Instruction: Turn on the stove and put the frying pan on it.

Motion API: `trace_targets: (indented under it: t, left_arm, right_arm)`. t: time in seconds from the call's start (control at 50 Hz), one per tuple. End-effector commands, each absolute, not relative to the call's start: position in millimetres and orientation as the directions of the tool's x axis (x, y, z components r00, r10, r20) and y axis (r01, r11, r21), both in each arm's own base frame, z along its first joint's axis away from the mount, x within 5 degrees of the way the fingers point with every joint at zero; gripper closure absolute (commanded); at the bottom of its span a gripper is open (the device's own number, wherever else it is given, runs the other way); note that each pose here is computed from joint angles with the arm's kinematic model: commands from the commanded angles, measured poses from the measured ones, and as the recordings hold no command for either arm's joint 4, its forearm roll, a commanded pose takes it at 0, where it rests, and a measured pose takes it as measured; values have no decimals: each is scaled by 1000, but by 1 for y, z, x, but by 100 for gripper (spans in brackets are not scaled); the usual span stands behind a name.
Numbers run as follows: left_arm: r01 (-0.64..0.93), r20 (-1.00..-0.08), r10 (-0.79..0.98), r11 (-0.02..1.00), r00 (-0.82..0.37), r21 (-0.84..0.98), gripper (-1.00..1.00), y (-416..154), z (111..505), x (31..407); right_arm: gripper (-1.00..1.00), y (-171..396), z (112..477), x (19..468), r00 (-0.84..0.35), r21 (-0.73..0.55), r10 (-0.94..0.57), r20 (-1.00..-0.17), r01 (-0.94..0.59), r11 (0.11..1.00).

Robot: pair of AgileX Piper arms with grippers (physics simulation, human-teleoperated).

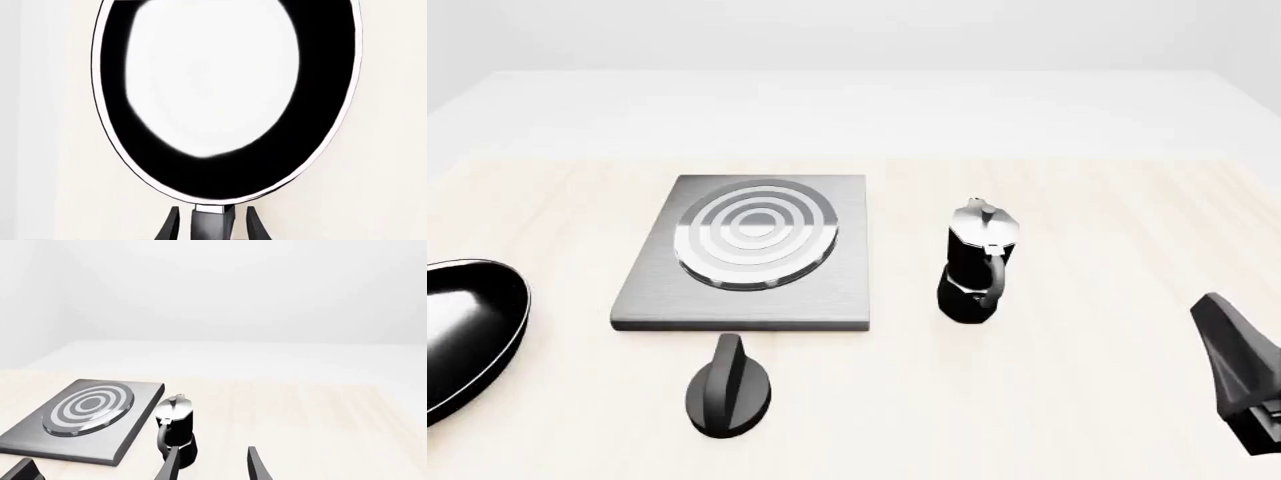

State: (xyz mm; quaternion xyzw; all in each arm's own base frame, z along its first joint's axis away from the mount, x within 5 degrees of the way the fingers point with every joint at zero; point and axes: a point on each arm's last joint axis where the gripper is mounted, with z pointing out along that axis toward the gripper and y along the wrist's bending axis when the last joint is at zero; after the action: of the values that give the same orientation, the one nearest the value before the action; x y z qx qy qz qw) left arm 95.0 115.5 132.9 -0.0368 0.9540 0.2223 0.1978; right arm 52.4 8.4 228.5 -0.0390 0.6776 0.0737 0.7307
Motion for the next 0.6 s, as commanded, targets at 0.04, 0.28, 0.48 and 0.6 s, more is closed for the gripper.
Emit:
trace_targets:
  t: [0.04,0.28,0.48,0.6]
  left_arm:
    - [-139,-392,43,895,-919,423,-100,113,133,94]
    - [-135,-436,74,893,-897,429,100,96,147,91]
    - [-152,-479,81,891,-874,427,100,88,166,91]
    - [-157,-506,91,891,-858,427,100,82,182,90]
  right_arm:
    - [-100,8,230,52,72,41,53,-996,-163,986]
    - [-100,8,230,52,73,44,56,-996,-160,986]
    - [-100,8,232,52,76,44,57,-996,-162,986]
    - [-100,8,232,51,78,43,56,-995,-163,986]
